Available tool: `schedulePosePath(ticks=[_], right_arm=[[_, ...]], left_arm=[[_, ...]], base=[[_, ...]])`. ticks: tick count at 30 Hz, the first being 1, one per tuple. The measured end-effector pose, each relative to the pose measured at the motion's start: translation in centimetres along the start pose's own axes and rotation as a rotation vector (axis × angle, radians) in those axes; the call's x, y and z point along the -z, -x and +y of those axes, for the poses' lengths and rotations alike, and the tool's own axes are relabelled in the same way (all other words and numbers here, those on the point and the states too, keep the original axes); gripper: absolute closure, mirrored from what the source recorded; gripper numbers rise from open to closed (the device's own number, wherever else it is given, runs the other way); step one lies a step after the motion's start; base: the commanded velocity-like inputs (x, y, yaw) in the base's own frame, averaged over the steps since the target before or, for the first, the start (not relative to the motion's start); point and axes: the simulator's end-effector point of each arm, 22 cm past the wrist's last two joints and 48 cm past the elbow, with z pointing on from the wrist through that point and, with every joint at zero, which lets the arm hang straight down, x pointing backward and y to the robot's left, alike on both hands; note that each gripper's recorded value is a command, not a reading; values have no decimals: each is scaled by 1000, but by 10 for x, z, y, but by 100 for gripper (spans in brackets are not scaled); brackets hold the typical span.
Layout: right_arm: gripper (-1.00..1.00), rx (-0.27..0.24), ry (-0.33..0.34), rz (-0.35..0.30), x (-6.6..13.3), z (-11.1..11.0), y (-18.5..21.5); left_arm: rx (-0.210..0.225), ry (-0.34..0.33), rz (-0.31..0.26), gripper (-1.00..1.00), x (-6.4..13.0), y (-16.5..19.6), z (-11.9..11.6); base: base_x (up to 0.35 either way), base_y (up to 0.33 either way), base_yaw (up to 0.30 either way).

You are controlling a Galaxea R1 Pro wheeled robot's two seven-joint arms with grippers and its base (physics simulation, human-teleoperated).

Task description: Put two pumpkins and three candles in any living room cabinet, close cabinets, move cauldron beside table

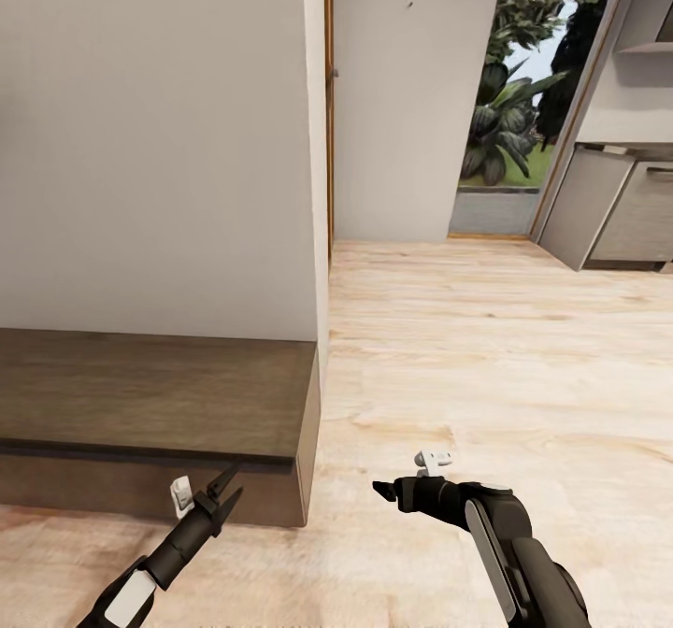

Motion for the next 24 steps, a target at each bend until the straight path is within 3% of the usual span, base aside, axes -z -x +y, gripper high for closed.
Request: schedulePosePath(ticks=[16, 24], right_arm=[[-100, 0, 0, 0, 0, 0, 0], [-100, 0, 0, 0, 0, 0, 0]], left_arm=[[6, -5, 3, -100, 0, -1, -1], [-4, -22, -2, -100, 3, 5, -5]], base=[[0, 0, 0], [167, 0, 0]])
